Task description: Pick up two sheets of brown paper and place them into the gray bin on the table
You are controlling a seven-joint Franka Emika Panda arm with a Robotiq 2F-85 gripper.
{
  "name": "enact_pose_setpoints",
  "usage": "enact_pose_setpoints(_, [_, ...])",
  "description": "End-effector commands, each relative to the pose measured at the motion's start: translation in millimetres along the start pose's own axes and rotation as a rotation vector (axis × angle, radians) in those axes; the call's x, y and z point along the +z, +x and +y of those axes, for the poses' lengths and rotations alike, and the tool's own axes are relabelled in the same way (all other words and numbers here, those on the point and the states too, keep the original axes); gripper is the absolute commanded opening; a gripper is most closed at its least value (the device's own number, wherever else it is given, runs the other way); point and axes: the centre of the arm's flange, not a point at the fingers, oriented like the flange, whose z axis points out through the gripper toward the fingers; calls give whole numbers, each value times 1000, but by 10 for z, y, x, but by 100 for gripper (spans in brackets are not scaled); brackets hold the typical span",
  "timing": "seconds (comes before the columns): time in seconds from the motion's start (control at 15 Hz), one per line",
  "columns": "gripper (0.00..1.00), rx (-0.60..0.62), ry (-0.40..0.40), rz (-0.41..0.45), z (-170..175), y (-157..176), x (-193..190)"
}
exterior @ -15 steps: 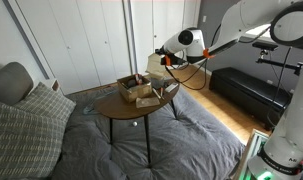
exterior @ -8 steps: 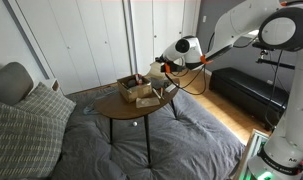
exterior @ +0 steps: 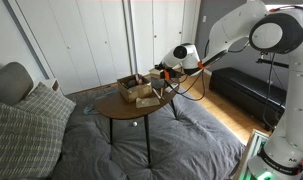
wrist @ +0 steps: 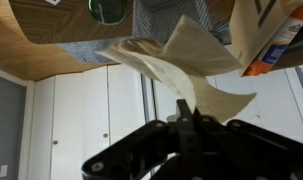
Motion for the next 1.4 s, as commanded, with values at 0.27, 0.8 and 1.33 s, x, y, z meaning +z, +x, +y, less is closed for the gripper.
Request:
enact_pose_setpoints(0.27, [0, -2, 62, -102, -74, -113, 44])
enact_pose_setpoints(0.8, [1, -5, 33, -83, -58, -199, 80])
enact_pose_setpoints(1.33, [1, -5, 33, -82, -57, -199, 80])
